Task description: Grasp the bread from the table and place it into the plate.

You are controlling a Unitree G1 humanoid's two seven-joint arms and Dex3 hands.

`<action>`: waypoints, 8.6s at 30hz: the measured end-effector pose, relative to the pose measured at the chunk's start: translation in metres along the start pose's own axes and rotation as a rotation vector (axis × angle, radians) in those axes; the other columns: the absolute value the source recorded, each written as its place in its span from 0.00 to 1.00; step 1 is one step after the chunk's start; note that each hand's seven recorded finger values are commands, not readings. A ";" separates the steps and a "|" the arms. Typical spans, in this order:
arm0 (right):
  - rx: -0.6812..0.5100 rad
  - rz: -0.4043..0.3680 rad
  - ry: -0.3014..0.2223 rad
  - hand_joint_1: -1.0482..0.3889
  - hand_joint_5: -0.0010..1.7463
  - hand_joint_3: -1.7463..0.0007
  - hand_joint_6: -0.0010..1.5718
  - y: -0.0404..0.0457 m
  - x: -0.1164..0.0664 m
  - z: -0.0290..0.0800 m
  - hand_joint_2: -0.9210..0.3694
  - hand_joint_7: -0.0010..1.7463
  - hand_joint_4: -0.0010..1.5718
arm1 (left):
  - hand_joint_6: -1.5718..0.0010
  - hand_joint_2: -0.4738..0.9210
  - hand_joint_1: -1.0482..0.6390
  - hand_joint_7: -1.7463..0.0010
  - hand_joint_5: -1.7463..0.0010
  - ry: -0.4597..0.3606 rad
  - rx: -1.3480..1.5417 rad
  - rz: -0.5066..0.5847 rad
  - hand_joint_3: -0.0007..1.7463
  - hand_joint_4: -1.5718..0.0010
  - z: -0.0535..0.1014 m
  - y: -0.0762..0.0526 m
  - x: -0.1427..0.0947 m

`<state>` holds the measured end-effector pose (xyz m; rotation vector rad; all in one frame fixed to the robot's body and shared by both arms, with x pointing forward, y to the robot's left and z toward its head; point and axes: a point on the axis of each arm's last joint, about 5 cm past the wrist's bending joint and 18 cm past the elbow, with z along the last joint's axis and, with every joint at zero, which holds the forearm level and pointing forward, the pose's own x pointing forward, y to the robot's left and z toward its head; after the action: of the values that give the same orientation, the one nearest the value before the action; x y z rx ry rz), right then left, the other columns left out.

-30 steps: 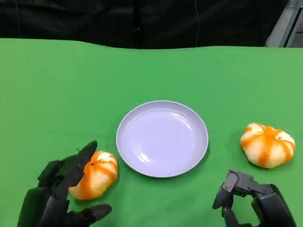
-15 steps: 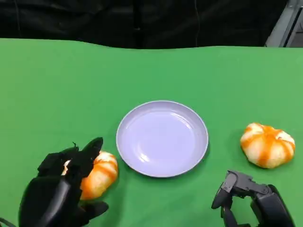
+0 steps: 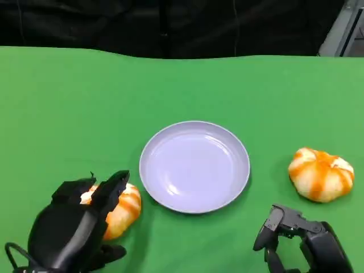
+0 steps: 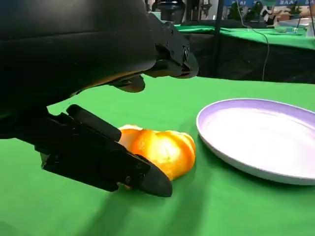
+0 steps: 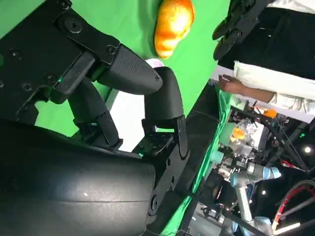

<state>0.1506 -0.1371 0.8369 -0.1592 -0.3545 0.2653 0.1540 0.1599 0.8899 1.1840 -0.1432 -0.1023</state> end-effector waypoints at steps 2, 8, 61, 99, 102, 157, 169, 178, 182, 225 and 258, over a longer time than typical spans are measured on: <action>0.000 -0.001 0.001 0.37 1.00 0.10 0.51 -0.0001 0.000 0.000 0.50 0.86 0.52 | 0.82 0.95 0.29 1.00 0.82 0.007 0.052 -0.031 0.00 0.85 0.002 0.000 0.004; 0.000 0.000 -0.001 0.37 1.00 0.10 0.51 -0.0001 0.000 0.000 0.49 0.86 0.52 | 0.82 0.95 0.30 1.00 0.84 0.038 0.141 -0.081 0.00 0.83 0.008 0.000 0.013; -0.009 0.004 -0.011 0.37 1.00 0.11 0.50 0.0003 0.001 0.000 0.49 0.86 0.52 | 0.23 0.78 0.54 0.80 0.09 -0.001 0.032 -0.022 0.45 0.46 -0.018 -0.041 0.043; -0.008 0.003 -0.010 0.37 1.00 0.15 0.50 -0.0002 0.002 0.000 0.47 0.87 0.51 | 0.45 0.55 0.55 0.18 0.00 -0.272 -0.070 0.369 0.79 0.41 0.006 -0.009 0.054; -0.002 -0.002 -0.013 0.37 1.00 0.15 0.50 -0.0007 0.002 0.000 0.47 0.87 0.52 | 0.47 0.53 0.54 0.16 0.00 -0.280 -0.089 0.380 0.80 0.42 0.011 -0.012 0.060; -0.015 0.002 -0.024 0.37 1.00 0.12 0.49 0.0000 0.001 0.003 0.46 0.87 0.50 | 0.96 1.00 0.08 1.00 0.99 -0.290 -0.014 -0.240 0.26 1.00 0.064 -0.030 0.133; -0.015 0.002 -0.023 0.38 1.00 0.13 0.48 0.0000 0.001 0.003 0.46 0.87 0.50 | 0.96 1.00 0.06 1.00 0.99 -0.279 0.007 -0.300 0.29 0.99 0.061 -0.021 0.129; -0.013 0.001 -0.028 0.38 1.00 0.13 0.48 -0.0002 0.001 0.003 0.46 0.87 0.49 | 0.81 1.00 0.23 0.95 0.88 -0.338 -0.182 -0.082 0.13 0.80 0.035 -0.002 0.087; -0.013 0.001 -0.029 0.38 1.00 0.13 0.48 -0.0003 0.002 0.003 0.46 0.87 0.50 | 0.76 1.00 0.26 0.94 0.85 -0.339 -0.224 -0.028 0.11 0.75 0.020 0.000 0.070; -0.013 0.005 -0.025 0.39 1.00 0.13 0.47 -0.0011 0.001 0.003 0.46 0.89 0.50 | 0.60 0.73 0.65 0.03 0.00 -0.123 -0.975 0.446 0.69 0.52 -0.001 -0.034 -0.033; -0.012 0.005 -0.019 0.38 1.00 0.15 0.47 -0.0037 -0.001 0.002 0.44 0.89 0.50 | 0.57 0.74 0.63 0.07 0.00 -0.119 -1.050 0.374 0.64 0.54 -0.011 -0.036 -0.032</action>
<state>0.1501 -0.1406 0.8391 -0.1698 -0.3747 0.2698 0.1244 0.1612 0.8508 0.0922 -0.3590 0.0816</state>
